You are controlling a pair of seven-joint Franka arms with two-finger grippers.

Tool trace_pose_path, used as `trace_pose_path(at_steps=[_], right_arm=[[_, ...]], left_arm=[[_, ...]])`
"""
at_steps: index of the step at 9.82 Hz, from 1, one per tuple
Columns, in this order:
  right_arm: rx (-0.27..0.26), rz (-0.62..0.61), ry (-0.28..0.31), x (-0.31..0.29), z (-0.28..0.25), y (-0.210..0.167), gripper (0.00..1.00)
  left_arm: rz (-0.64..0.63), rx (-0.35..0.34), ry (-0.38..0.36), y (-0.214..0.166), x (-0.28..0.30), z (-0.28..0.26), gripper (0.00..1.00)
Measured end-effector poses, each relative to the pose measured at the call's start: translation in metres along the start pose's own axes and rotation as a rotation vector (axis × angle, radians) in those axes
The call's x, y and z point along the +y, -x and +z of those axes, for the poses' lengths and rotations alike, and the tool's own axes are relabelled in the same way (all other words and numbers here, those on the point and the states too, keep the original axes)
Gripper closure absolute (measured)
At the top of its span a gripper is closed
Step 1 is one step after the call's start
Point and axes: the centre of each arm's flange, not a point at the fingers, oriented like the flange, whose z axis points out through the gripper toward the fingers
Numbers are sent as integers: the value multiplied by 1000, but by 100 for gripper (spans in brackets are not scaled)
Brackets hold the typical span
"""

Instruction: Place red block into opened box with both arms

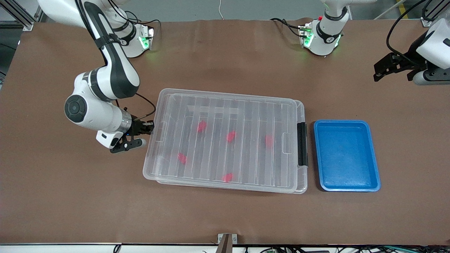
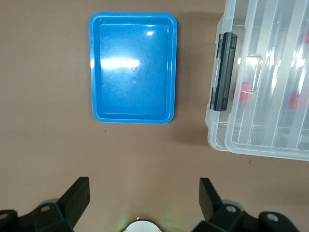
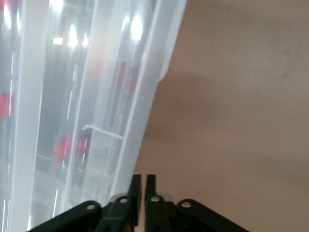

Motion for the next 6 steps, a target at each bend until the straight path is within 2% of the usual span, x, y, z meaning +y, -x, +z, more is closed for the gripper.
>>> trace_pose_path(at_steps=[2,3,5,6], right_arm=[[5,84,7,39,-44,-3,51],[12,137,48,70,-89,4,37],[20,212,182,92,-194,50,7],[46,232,206,89,-239,78,0]], left_arm=[[3,-4,0,-1,2,2,0],[2,-4,0,-1,1,2,0],[3,4,1,-2,2,-1,0],[3,7,1,-2,2,-2,0]])
